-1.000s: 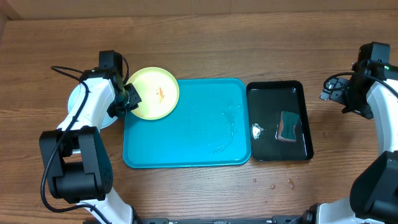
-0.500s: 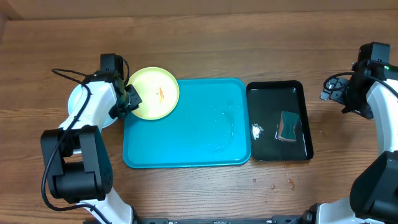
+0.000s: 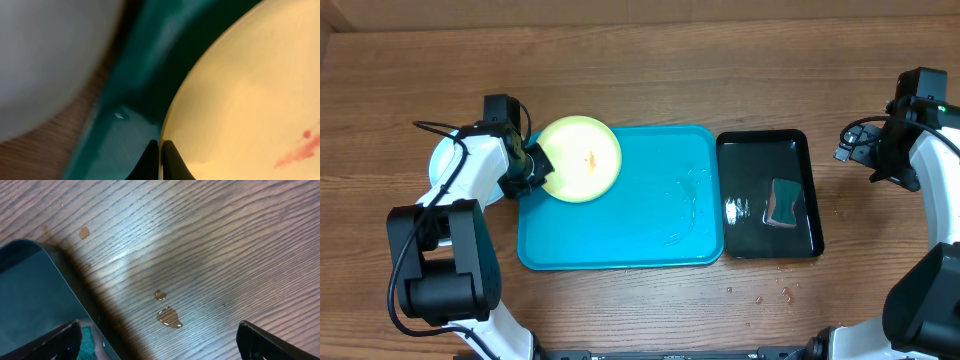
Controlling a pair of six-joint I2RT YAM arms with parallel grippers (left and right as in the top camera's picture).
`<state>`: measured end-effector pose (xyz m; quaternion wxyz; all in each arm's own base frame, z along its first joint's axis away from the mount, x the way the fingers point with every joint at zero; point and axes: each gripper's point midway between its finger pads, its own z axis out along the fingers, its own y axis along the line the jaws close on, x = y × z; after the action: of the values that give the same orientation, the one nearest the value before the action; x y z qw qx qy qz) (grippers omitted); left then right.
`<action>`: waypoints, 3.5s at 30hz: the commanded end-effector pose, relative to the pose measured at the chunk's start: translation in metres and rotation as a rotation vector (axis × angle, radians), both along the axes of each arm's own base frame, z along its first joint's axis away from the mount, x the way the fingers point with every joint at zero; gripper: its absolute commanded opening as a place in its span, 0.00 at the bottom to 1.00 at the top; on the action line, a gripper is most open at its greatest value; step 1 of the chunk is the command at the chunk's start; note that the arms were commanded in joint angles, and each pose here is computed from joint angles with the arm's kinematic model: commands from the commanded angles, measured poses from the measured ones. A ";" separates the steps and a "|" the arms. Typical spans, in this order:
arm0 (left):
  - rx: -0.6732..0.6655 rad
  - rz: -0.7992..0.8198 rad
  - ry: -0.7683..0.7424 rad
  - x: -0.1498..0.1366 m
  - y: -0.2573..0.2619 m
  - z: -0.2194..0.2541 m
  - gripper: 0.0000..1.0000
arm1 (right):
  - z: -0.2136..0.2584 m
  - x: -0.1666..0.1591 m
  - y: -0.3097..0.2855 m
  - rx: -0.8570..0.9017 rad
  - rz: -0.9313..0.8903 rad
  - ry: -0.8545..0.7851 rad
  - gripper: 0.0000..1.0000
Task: Clean dirty plates on tray and stack at the side
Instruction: 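Slide yellow plate rightward onto teal tray center with left gripper, then hold yellow plate rim steady with left gripper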
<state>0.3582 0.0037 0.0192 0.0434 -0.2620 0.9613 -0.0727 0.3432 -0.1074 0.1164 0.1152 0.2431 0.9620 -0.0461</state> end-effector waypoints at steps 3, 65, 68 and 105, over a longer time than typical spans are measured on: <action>-0.161 -0.128 0.100 -0.028 -0.047 -0.002 0.04 | 0.007 0.003 -0.002 -0.009 -0.006 -0.024 1.00; 0.155 -0.658 -0.144 0.017 -0.121 0.022 0.27 | 0.007 0.003 -0.002 -0.009 -0.006 -0.024 1.00; 0.185 -0.652 -0.152 0.021 -0.117 0.023 0.29 | 0.007 0.003 -0.002 -0.009 -0.005 -0.024 1.00; 0.104 -0.324 0.040 -0.025 -0.098 -0.010 0.04 | 0.007 0.003 -0.002 -0.009 -0.006 -0.024 1.00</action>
<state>0.3422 -0.0940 0.0161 0.0476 -0.0807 0.9954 -0.0211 0.3434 -0.1075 0.1165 0.1156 0.2431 0.9620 -0.0461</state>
